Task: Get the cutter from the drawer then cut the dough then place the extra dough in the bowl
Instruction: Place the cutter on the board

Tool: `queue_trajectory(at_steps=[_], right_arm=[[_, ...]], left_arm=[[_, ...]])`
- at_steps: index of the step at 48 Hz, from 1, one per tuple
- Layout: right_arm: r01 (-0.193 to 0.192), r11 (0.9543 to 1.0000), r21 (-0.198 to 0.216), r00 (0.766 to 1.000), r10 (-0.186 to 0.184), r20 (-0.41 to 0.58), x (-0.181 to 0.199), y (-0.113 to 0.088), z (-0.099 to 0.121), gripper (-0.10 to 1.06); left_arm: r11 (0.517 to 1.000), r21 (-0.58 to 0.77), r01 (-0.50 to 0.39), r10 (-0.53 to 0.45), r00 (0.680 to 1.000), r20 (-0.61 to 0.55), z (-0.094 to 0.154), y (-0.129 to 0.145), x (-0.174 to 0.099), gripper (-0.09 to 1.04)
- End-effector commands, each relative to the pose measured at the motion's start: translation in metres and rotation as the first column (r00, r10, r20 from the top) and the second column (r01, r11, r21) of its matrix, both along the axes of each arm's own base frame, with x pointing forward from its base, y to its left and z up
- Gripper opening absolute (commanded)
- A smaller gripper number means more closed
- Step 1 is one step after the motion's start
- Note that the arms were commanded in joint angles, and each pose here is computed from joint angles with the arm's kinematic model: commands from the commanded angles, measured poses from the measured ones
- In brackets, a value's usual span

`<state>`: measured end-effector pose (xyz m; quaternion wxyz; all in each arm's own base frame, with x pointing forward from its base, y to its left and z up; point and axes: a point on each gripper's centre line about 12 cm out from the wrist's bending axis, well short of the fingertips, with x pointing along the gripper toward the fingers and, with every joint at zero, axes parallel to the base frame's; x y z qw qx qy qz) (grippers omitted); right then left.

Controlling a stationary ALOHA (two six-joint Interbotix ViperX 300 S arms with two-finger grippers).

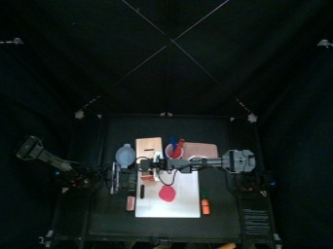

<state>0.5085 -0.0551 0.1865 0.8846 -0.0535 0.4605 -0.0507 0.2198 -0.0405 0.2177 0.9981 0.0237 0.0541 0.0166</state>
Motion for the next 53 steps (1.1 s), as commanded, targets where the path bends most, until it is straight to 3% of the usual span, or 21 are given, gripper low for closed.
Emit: queue_trajectory(at_steps=[1,25,41,53], right_arm=[[0.004,1.0,-0.003,0.999,-0.004,0.049,0.004,-0.003,0.019,0.8],[0.01,0.9999,0.008,1.0,-0.01,0.015,0.009,-0.003,-0.001,0.77],[0.013,0.9999,0.009,1.0,-0.013,0.021,0.011,-0.004,0.001,0.52],[0.012,0.9999,0.008,0.999,-0.012,0.029,0.014,0.0,0.019,0.48]], left_arm=[[1.0,-0.001,-0.004,0.004,1.0,0.015,0.004,0.0,0.002,0.84],[1.0,0.0,-0.006,0.006,1.0,0.01,0.002,0.001,0.001,0.84],[1.0,-0.009,-0.01,0.01,1.0,-0.01,-0.003,0.002,-0.001,0.84],[1.0,-0.011,-0.01,0.01,1.0,-0.016,-0.004,0.002,-0.002,0.84]])
